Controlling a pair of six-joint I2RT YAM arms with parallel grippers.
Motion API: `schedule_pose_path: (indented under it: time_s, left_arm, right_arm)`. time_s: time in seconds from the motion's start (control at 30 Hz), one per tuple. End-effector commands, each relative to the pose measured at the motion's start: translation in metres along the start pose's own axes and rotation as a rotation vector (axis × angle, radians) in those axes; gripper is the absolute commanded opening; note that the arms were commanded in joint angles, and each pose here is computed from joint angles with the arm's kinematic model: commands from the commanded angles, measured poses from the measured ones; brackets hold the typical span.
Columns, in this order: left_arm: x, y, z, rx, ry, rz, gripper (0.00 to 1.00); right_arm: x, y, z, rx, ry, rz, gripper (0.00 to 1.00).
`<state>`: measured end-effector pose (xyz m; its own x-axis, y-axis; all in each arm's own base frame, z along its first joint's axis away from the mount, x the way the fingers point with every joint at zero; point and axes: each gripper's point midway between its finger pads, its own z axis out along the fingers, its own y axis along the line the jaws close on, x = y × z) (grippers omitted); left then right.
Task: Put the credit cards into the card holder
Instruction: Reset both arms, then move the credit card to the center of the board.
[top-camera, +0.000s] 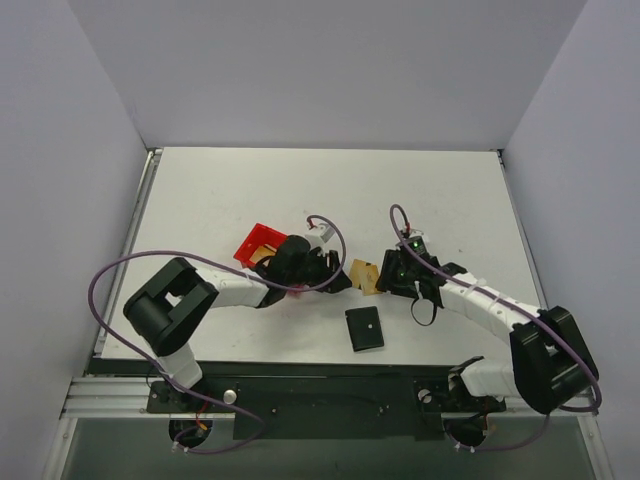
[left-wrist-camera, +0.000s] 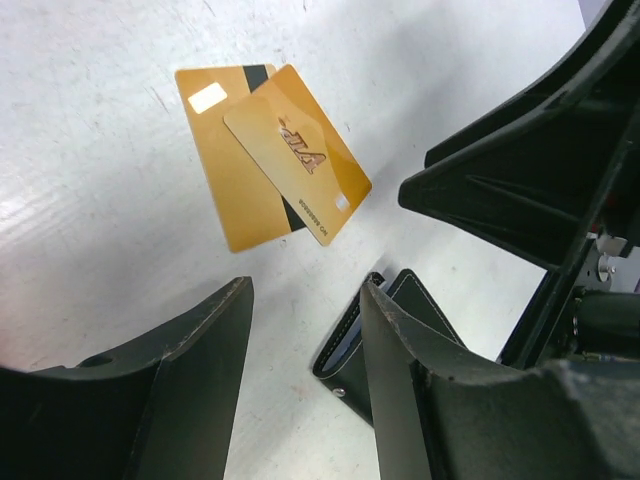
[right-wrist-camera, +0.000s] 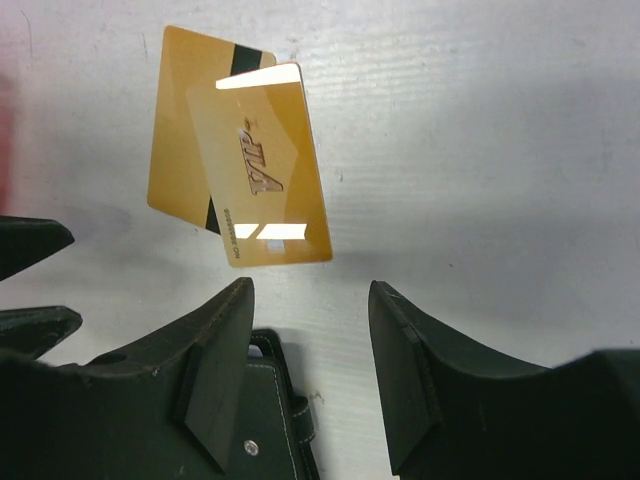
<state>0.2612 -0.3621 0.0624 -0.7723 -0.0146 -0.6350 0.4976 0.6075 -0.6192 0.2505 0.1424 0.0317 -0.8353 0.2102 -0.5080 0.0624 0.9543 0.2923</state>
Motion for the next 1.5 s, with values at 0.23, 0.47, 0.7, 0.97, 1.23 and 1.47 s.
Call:
schedule_pose_path:
  time_s: [0.23, 0.47, 0.7, 0.97, 1.23, 1.47]
  left_arm:
    - [-0.012, 0.006, -0.016, -0.06, -0.042, 0.035, 0.57]
    - [-0.028, -0.007, -0.034, -0.049, -0.094, 0.065, 0.57]
    - [-0.057, -0.025, -0.065, -0.051, -0.179, 0.105, 0.57]
    - [-0.064, -0.021, -0.087, -0.069, -0.221, 0.11, 0.57]
    - [-0.059, -0.014, -0.089, -0.075, -0.217, 0.092, 0.57]
    - [-0.058, -0.01, -0.096, -0.089, -0.224, 0.087, 0.57]
  right_arm:
    - [-0.036, 0.012, 0.024, 0.044, 0.011, -0.103, 0.48]
    - [-0.033, 0.011, 0.036, 0.073, 0.072, -0.094, 0.48]
    - [-0.021, 0.009, 0.047, 0.076, 0.141, -0.082, 0.46]
    - [0.001, 0.022, 0.054, 0.012, 0.233, -0.115, 0.46]
    - [0.029, 0.042, 0.055, 0.032, 0.284, -0.294, 0.44]
    - [0.053, 0.051, 0.057, 0.041, 0.329, -0.386, 0.42]
